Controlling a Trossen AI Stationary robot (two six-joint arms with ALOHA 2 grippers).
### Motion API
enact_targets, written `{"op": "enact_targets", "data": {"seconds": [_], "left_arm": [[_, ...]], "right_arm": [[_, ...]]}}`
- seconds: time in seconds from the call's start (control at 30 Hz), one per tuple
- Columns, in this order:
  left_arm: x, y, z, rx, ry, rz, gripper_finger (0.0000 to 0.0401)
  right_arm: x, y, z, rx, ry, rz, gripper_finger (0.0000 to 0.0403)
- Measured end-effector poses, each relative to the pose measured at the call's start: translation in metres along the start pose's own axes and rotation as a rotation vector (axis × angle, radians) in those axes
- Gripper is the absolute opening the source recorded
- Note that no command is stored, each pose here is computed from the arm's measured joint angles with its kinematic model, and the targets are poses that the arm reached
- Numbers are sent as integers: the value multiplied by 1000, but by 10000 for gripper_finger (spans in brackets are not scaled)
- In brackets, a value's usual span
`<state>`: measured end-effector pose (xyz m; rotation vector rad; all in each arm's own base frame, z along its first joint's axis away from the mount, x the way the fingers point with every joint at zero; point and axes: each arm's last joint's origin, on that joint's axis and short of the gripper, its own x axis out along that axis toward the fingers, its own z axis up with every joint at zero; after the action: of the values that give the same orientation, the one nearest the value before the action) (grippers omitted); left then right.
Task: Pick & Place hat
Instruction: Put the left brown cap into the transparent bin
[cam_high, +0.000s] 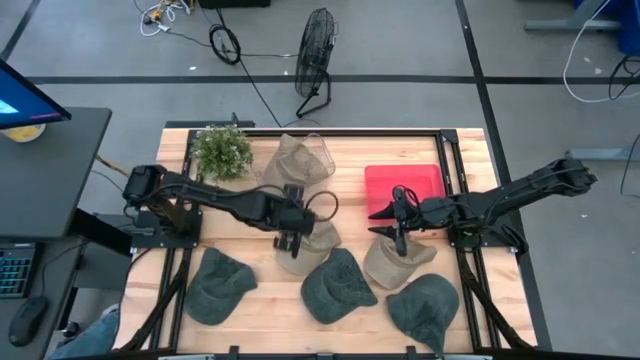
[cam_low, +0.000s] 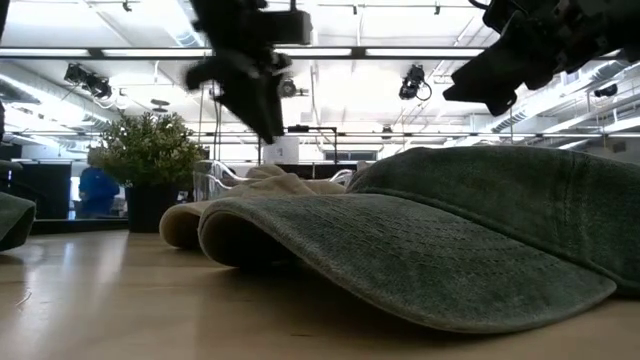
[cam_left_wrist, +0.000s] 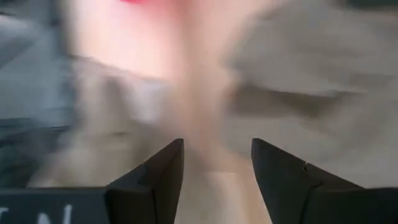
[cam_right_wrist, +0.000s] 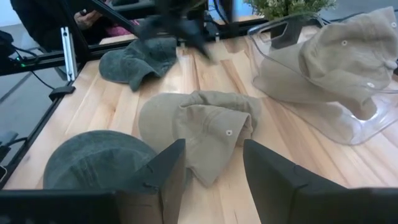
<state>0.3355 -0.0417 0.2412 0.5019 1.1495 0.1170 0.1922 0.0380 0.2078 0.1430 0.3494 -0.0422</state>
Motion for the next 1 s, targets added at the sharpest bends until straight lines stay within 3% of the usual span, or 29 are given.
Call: {"op": "enact_targets", "data": {"seconds": [0.1, 0.17, 0.37, 0.53, 0.73, 1.0], "left_arm": [[-3, -14, 1, -40, -33, -206, 191], [0, -25, 2, -44, -78, -268, 191], [5, -40, 1, -27, -124, -279, 191], [12, -37, 4, -62, -193, -264, 191], [28, -31, 2, -131, -148, -257, 190], [61, -42, -1, -116, -47, -271, 189]], "right_arm": [[3, 0, -3, -4, 19, -4, 167], [5, 0, -4, -8, 31, -7, 167], [12, 0, -11, 15, 73, -18, 167], [14, 0, -13, 25, 89, -22, 167], [14, 0, -13, 26, 88, -23, 167], [14, 0, -15, 19, 106, -27, 167]]}}
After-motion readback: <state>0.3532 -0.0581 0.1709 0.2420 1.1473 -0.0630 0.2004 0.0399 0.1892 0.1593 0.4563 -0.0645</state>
